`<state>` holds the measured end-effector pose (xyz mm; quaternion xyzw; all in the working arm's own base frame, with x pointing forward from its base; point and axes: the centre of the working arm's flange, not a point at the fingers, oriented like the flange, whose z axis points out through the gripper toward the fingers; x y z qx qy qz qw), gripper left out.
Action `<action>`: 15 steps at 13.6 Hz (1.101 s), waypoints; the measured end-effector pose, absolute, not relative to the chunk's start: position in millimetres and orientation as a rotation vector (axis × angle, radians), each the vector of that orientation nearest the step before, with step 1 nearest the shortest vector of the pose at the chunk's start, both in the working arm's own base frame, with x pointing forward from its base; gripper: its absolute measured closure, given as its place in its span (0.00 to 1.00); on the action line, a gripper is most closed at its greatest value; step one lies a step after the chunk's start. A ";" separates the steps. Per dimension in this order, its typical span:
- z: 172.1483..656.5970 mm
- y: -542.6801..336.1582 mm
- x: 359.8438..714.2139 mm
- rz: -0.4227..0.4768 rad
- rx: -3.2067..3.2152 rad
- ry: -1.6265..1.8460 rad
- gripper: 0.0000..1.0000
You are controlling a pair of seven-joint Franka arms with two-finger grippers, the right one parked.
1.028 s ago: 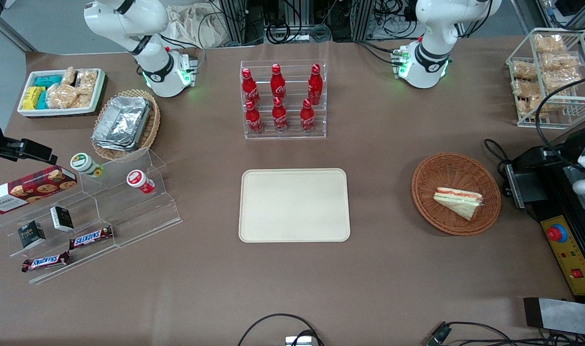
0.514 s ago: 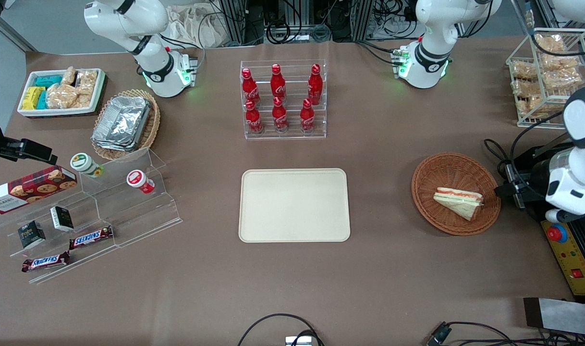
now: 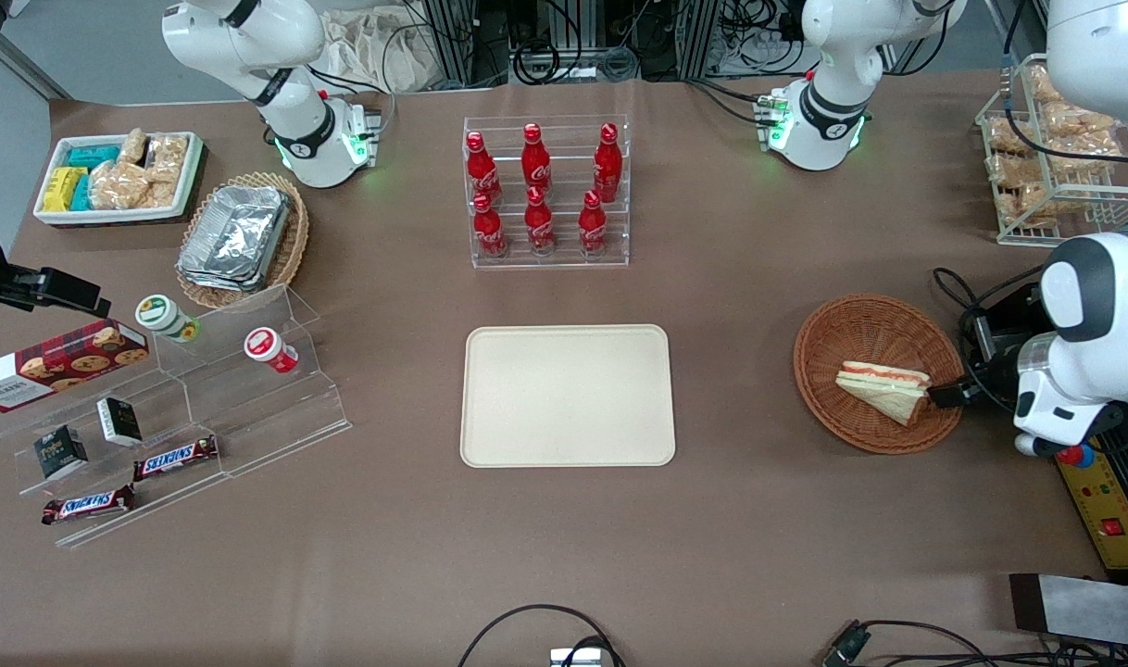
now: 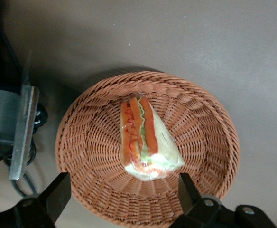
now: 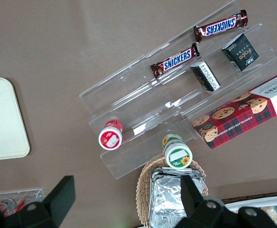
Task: Place sandwich from basket to tray
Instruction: 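Lower the open left gripper and close it on the sandwich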
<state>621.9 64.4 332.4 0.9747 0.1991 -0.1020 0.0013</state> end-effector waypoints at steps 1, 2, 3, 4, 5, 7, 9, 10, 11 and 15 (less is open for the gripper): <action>321.6 63.8 617.9 -0.319 3.059 0.628 0.00; 311.5 63.3 613.5 -0.322 3.058 0.630 0.00; 303.2 62.8 609.5 -0.325 3.058 0.633 0.00; 297.5 62.4 606.9 -0.323 3.057 0.636 0.00; 293.3 62.1 605.3 -0.322 3.057 0.641 0.00; 287.6 61.5 603.8 -0.323 3.055 0.654 0.00; 283.1 59.8 603.9 -0.321 3.054 0.663 0.00; 279.8 58.6 604.0 -0.320 3.053 0.669 0.00; 276.2 57.2 604.2 -0.321 3.052 0.673 0.00; 259.9 51.6 606.6 -0.312 3.046 0.708 0.00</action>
